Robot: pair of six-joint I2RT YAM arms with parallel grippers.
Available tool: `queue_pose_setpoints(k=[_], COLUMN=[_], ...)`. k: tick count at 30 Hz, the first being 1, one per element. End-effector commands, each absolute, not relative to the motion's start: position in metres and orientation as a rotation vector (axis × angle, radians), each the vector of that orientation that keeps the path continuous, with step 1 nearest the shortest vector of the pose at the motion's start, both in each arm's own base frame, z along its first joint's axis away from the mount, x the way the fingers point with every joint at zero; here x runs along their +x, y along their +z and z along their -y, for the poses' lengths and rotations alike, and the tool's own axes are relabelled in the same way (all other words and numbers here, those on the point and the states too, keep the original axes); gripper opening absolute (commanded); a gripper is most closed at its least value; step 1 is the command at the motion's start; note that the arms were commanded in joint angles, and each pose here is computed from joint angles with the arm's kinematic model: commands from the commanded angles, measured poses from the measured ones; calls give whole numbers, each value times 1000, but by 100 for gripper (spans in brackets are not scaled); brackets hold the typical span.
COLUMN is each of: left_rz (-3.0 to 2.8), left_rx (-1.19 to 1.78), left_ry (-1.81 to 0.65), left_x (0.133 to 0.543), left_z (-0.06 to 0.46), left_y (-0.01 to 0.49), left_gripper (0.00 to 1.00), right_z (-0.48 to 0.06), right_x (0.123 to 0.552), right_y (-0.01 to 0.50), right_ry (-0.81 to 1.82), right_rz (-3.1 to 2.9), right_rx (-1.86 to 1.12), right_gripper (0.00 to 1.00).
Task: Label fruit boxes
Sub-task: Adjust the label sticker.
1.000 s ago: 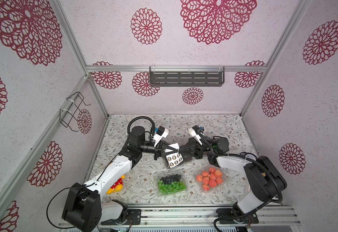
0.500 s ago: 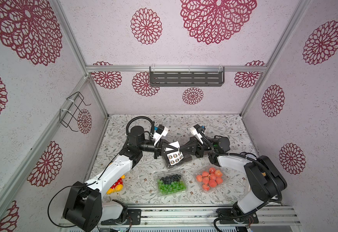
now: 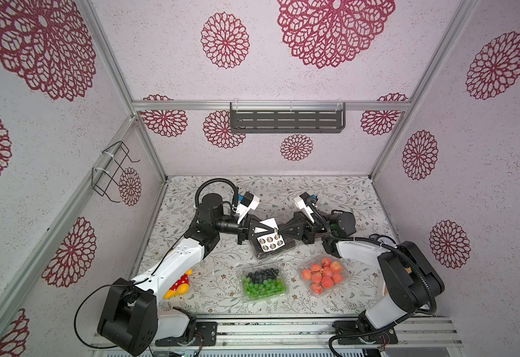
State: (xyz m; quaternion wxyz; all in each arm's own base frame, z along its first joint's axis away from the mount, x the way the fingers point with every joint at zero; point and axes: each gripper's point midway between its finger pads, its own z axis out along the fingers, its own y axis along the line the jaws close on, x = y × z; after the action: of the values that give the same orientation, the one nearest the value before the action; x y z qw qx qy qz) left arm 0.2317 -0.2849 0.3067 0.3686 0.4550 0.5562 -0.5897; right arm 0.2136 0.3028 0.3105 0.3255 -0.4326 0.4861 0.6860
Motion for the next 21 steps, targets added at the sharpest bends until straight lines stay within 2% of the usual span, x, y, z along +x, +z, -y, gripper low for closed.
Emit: queue_pose_setpoints(k=[1, 5, 12, 17, 21], left_rz=[-1400, -1407, -1399, -1395, -1398], left_rx=[1197, 1186, 1184, 1181, 1173], left_ry=[-1503, -1498, -1499, -1501, -1497], left_x=[228, 231, 233, 233, 235], left_z=[282, 283, 284, 284, 285], left_y=[313, 313, 315, 315, 315], left_gripper=[0, 0, 0, 0, 0], right_z=[-292, -291, -294, -294, -294], right_x=[202, 199, 198, 198, 197], right_y=[333, 333, 326, 325, 324], right_ry=[1722, 1717, 1737, 1735, 1735], right_rz=[-1138, -1133, -1152, -1151, -1152], right_rx=[-1180, -1188, -1201, -1201, -1198], right_gripper=[13, 18, 12, 0, 0])
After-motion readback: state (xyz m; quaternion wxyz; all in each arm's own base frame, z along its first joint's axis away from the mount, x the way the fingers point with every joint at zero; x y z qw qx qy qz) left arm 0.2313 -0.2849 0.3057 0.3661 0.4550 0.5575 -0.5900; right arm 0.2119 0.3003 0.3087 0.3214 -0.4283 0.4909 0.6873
